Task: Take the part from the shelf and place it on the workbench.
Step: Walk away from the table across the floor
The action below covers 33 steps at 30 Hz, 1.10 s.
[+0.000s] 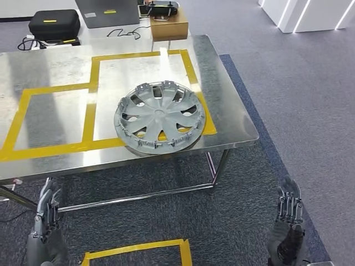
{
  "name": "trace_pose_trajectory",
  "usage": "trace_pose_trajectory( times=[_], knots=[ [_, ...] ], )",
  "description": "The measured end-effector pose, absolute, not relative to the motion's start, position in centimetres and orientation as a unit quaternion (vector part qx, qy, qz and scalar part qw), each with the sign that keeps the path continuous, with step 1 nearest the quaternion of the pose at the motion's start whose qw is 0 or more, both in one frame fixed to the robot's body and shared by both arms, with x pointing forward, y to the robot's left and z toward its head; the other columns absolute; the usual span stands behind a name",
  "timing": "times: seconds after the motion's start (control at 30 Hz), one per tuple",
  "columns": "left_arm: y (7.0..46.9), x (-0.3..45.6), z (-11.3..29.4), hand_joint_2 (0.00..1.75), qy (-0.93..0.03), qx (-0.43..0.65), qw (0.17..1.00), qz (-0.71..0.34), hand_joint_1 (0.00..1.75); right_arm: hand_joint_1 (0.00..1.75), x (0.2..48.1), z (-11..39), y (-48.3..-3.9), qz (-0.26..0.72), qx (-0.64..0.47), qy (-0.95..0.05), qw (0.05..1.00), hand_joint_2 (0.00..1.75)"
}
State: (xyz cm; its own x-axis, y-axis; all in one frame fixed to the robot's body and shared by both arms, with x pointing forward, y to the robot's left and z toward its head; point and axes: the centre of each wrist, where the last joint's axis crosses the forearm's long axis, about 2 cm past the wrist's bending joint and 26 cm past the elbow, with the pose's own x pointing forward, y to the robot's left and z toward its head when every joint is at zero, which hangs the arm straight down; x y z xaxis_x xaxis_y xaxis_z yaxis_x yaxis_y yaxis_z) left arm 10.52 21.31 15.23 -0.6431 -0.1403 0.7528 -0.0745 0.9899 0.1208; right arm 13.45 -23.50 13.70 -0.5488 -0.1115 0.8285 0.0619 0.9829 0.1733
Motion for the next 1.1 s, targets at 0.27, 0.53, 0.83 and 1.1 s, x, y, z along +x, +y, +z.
trace_pose_trajectory(
  times=[0.27,0.53,0.83,1.1],
  knots=[
    [22.4,11.3,13.0,0.00,-0.881,0.041,0.470,-0.038,0.00,0.00,14.0,11.2,-24.5,-0.083,0.004,-0.844,0.530,0.00],
    [25.4,11.6,8.5,0.00,-0.831,0.079,0.547,-0.060,0.00,0.00,13.5,6.0,-26.6,-0.061,-0.028,-0.784,0.617,0.00],
    [27.6,11.3,5.3,0.00,-0.786,0.120,0.603,-0.058,0.00,0.00,12.9,1.6,-28.5,-0.029,-0.094,-0.724,0.682,0.00],
    [29.9,10.3,1.8,0.00,-0.738,0.145,0.658,-0.045,0.00,0.00,11.8,-2.2,-29.9,-0.044,-0.120,-0.671,0.730,0.00]
  ],
)
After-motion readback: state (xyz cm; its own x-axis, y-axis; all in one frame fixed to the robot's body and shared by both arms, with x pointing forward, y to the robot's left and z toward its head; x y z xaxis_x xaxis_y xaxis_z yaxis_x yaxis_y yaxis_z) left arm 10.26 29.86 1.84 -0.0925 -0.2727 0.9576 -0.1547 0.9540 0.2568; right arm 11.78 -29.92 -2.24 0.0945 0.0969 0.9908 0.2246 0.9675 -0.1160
